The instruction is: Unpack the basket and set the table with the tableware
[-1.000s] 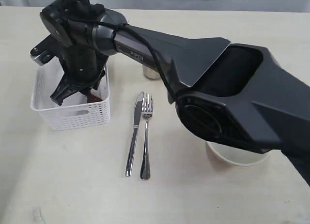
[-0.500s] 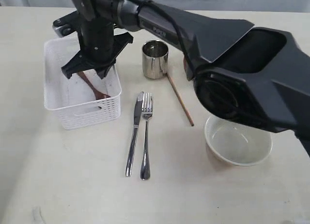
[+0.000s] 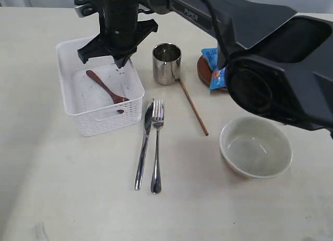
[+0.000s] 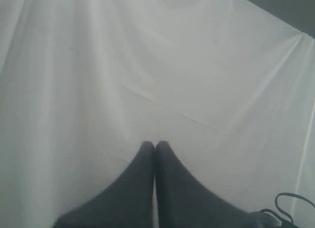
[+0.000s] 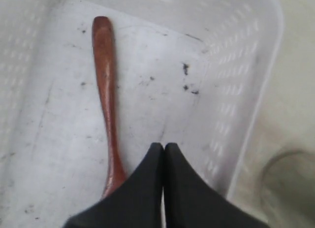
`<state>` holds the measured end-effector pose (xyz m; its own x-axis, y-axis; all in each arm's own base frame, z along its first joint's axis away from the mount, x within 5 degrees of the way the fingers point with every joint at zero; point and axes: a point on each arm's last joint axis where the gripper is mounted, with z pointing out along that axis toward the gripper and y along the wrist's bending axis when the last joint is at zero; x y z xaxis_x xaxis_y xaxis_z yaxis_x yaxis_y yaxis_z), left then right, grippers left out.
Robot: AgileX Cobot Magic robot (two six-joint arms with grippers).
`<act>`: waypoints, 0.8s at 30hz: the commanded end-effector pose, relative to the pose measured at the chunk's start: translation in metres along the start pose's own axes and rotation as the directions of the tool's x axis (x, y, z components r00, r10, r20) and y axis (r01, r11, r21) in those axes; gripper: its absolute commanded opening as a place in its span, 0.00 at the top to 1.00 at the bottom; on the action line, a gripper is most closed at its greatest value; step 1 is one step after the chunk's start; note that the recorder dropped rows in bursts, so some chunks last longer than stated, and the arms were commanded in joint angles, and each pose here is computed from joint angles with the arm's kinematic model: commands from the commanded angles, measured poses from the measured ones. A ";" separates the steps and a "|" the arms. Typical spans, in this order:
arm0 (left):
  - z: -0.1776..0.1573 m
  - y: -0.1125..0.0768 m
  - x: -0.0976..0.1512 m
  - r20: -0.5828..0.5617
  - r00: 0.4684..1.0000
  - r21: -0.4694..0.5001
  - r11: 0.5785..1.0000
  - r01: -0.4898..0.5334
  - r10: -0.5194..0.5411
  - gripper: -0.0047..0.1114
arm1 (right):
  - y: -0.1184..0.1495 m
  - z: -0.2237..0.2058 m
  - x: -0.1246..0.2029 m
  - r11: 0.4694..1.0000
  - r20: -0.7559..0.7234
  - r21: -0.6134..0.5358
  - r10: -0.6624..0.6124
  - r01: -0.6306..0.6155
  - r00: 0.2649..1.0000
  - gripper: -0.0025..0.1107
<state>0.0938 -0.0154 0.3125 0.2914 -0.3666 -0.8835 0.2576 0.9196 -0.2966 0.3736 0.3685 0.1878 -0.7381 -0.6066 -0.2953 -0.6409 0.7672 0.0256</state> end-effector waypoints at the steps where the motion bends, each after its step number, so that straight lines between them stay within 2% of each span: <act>1: -0.001 0.000 0.001 -0.004 1.000 0.000 1.000 0.004 -0.004 0.96 | 0.013 -0.003 0.001 0.986 -0.004 -0.158 -0.049 0.047 0.999 0.98; 3: -0.001 0.000 0.001 -0.004 1.000 0.000 1.000 0.004 -0.004 0.96 | 0.021 0.000 0.002 0.981 -0.008 -0.181 -0.070 0.068 0.997 0.94; 7: -0.001 0.000 0.001 -0.004 1.000 0.000 1.000 0.004 -0.004 0.96 | 0.046 0.001 0.007 0.980 -0.012 -0.164 -0.116 0.113 0.993 0.69; 9: -0.001 0.000 0.001 -0.004 1.000 0.000 1.000 0.004 -0.004 0.96 | 0.061 -0.001 0.009 0.979 -0.003 -0.128 -0.159 0.157 0.987 0.62; 12: -0.001 0.000 0.002 -0.006 1.000 0.000 1.000 0.004 -0.004 0.96 | 0.075 -0.003 0.009 0.980 0.012 -0.063 -0.190 0.190 0.982 0.65; 15: -0.001 0.000 0.002 -0.006 1.000 0.000 1.000 0.004 -0.004 0.96 | 0.075 0.001 0.008 0.990 0.013 -0.034 -0.134 0.134 0.991 0.67; 20: -0.001 0.000 0.002 -0.006 1.000 0.000 1.000 0.004 -0.004 0.96 | 0.061 0.008 0.001 0.991 0.033 0.038 -0.129 0.128 0.991 0.67; 24: -0.001 0.000 0.002 -0.006 1.000 0.000 1.000 0.004 -0.004 0.96 | 0.048 0.011 -0.002 0.997 0.030 0.034 -0.069 0.068 0.997 0.67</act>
<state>0.0939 -0.0155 0.3123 0.2896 -0.3664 -0.8843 0.2574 0.9196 -0.2967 0.3378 0.4148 0.1780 -0.6572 -0.6827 -0.3192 -0.7138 0.6998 -0.0272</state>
